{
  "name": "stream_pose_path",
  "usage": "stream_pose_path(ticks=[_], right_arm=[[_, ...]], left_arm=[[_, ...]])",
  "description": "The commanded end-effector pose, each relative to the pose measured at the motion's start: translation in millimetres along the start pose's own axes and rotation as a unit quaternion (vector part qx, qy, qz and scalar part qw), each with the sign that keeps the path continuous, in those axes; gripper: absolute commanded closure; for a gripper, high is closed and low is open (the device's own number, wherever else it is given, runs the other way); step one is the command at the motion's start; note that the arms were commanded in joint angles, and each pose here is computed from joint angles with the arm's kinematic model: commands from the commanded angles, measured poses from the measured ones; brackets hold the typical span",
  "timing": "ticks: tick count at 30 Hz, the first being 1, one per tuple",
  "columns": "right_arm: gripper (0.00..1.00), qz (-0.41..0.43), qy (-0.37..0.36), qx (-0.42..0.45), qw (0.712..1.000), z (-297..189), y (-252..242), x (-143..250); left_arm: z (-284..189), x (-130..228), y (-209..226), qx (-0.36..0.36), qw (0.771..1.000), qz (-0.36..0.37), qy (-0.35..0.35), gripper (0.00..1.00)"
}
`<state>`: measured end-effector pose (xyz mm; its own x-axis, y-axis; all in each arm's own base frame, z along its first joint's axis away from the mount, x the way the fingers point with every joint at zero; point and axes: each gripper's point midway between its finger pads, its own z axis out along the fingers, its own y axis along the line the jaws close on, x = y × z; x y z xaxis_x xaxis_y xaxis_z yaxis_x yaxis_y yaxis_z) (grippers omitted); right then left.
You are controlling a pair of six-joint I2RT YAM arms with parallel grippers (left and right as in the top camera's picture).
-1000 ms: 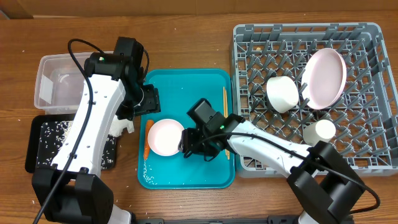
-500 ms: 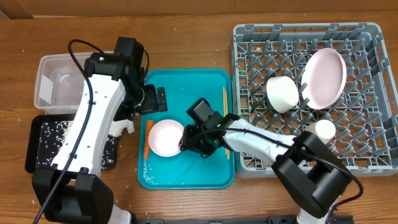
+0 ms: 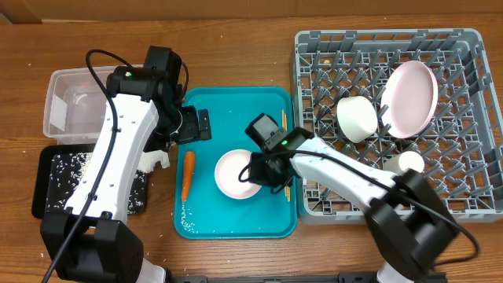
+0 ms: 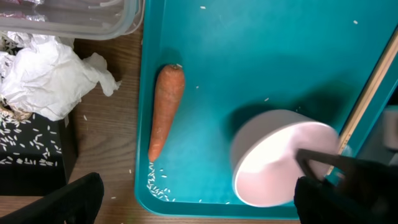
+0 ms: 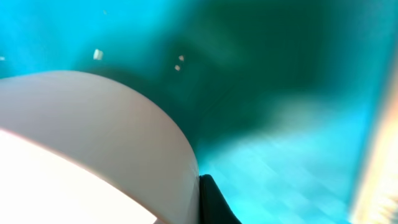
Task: Sort waste into correct bins and load items into the dishwasher
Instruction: 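Grasp the pink bowl rim on the tray with right gripper and lift, then carry the bowl over the rack and lower it in with right gripper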
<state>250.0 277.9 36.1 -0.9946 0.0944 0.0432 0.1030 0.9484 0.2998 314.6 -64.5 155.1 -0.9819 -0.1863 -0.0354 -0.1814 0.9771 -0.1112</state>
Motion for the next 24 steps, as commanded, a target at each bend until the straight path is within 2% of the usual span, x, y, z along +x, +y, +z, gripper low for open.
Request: stream_pose_path(ticks=[1,5,8,12,15,16,20,24], right_arm=[[0.96,-0.062,-0.150,0.023,0.986,-82.3,12.3,-44.4],[0.96,-0.060,-0.271,0.088,0.957,-163.7,-5.4,-65.9],[0.96,-0.028,-0.378,0.168,0.910,-229.0,-38.4,-82.7],[0.96,0.029,-0.500,0.319,0.805,-305.4,-97.2,-97.2],[0.96,0.067,-0.540,0.426,0.723,-344.6,-135.8,-101.4],[0.96,0.079,-0.543,0.446,0.707,-351.1,-145.7,-103.5],[0.96,0.130,-0.524,0.489,0.685,-353.0,-186.7,-121.8],[0.96,0.133,-0.490,0.524,0.684,-341.1,-212.6,-151.1]], left_arm=[[1.3,0.1,-0.6,0.003,1.000,-0.002,0.001,0.00],[1.3,-3.4,-2.0,0.006,1.000,-0.001,-0.006,0.00],[1.3,-5.4,-2.6,0.007,1.000,-0.001,-0.010,0.00],[1.3,-5.4,-2.6,0.007,1.000,-0.001,-0.010,0.00],[1.3,-5.4,-2.6,0.007,1.000,-0.001,-0.010,0.00],[1.3,-5.4,-2.6,0.007,1.000,-0.001,-0.010,0.00],[1.3,-5.4,-2.6,0.007,1.000,-0.001,-0.010,0.00],[1.3,-5.4,-2.6,0.007,1.000,-0.001,-0.010,0.00]])
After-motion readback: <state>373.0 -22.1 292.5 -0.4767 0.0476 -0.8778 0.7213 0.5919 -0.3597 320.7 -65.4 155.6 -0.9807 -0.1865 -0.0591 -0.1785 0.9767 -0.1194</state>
